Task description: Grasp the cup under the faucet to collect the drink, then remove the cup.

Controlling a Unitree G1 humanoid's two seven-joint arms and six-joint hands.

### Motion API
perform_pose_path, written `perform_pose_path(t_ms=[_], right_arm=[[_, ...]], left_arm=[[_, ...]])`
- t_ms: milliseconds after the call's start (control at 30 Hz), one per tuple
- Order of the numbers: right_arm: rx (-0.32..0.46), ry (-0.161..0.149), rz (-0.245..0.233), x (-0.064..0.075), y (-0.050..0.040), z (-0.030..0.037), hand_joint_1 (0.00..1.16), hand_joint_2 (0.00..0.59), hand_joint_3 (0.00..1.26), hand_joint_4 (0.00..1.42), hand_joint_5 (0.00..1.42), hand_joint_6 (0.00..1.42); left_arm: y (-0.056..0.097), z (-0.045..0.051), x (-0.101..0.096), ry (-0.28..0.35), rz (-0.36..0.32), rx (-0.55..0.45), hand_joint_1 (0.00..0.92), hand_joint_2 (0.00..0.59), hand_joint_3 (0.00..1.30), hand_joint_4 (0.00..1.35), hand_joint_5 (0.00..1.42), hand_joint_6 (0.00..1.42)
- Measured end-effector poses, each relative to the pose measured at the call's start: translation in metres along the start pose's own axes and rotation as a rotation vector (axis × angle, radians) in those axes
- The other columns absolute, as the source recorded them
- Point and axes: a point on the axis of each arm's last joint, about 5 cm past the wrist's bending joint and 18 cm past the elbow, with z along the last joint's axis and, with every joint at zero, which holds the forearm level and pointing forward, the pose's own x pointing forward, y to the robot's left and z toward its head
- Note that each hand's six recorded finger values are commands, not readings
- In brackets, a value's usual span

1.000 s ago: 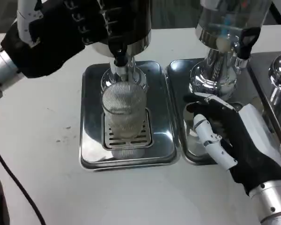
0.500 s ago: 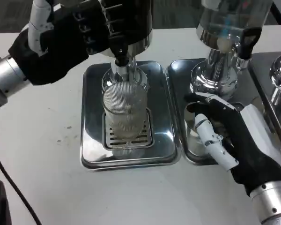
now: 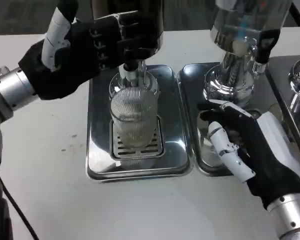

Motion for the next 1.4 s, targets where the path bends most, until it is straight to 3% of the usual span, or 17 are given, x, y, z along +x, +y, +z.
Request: perform_pose_path(t_ms=[1400], right_arm=[[0.032, 0.006, 0.006, 0.003, -0.0052, -0.0021, 0.06, 0.495, 0.31, 0.32, 0.33, 0.25]], left_arm=[[-0.004, 0.0136, -0.003, 0.063, -0.041, 0.376, 0.000, 0.033, 0.26, 0.16, 0.18, 0.17]])
